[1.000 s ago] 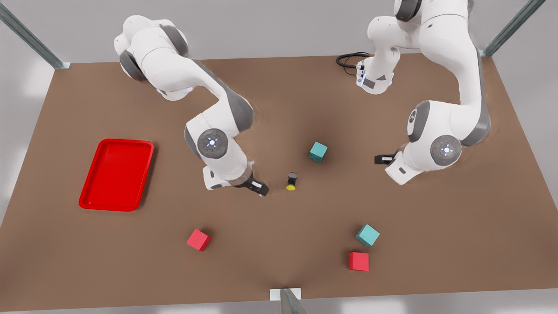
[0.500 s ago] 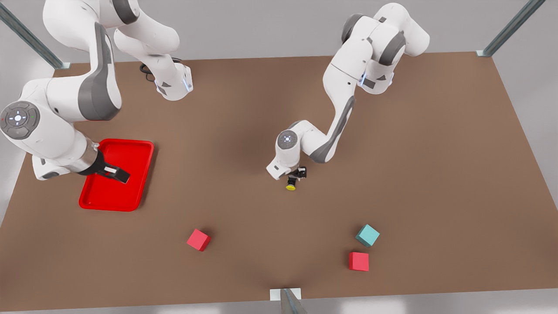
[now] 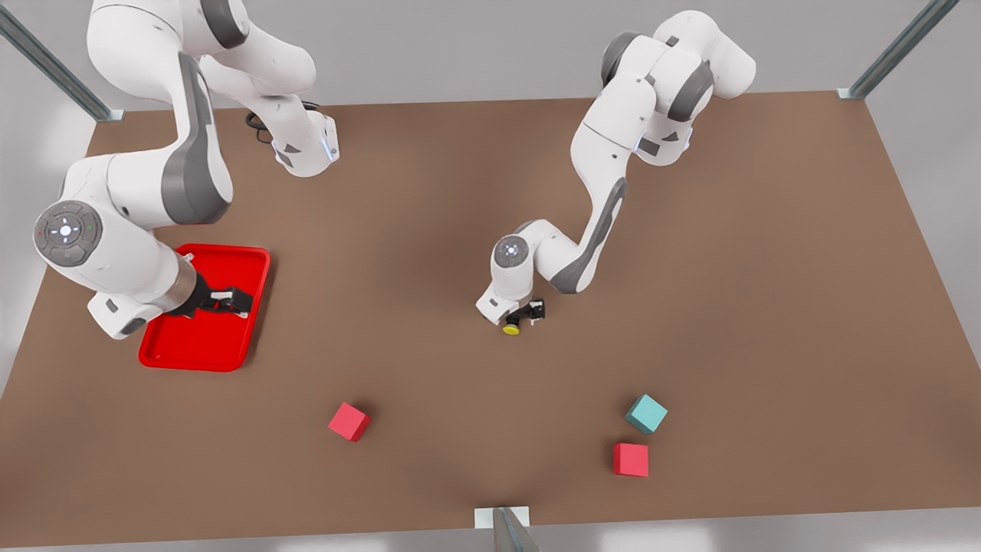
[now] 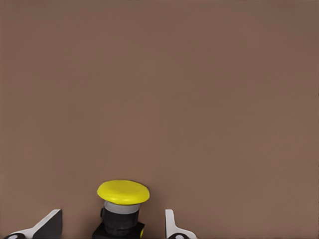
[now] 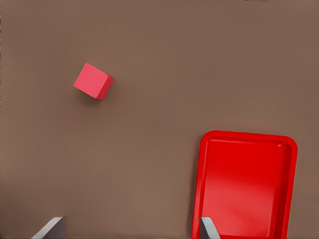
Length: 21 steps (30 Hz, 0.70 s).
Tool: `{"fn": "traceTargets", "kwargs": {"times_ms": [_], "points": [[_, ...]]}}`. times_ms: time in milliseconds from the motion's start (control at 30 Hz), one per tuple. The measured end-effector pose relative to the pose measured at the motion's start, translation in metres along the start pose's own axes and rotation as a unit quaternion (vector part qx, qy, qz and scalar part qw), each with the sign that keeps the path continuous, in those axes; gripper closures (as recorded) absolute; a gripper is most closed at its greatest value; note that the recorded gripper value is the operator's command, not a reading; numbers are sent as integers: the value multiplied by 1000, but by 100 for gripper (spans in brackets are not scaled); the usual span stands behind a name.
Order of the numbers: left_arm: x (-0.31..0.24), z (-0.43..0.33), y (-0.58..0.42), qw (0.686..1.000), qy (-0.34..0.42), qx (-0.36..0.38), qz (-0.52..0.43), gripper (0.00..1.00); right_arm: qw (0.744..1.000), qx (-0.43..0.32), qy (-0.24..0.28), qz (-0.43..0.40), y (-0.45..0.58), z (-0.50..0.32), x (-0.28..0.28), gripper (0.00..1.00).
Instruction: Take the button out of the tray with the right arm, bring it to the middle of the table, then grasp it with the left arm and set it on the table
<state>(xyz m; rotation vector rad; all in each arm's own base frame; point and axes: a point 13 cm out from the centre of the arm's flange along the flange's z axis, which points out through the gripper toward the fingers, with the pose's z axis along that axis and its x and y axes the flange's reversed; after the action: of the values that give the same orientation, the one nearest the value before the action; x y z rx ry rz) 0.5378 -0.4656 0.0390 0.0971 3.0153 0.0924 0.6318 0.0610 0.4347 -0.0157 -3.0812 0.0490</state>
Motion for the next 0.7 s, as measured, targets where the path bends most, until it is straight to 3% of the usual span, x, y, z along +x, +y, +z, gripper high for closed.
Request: {"fn": "traceTargets", "kwargs": {"times_ms": [133, 167, 200, 367, 700], "points": [[10, 3, -4, 1000, 8, 2, 4, 2, 1000, -4, -6, -13, -9, -2, -4, 0], [10, 3, -4, 1000, 8, 3, 4, 18, 1000, -5, -8, -15, -13, -3, -5, 0], [10, 3, -5, 1000, 8, 3, 4, 27, 1000, -5, -9, -19, -14, -3, -6, 0], [7, 2, -1, 1000, 9, 3, 1, 51, 999, -6, -14, -38, -13, -4, -8, 0], [-6, -20, 2, 1000, 6, 2, -10, 57, 998, -4, -21, -61, -16, -8, -11, 0]]}}
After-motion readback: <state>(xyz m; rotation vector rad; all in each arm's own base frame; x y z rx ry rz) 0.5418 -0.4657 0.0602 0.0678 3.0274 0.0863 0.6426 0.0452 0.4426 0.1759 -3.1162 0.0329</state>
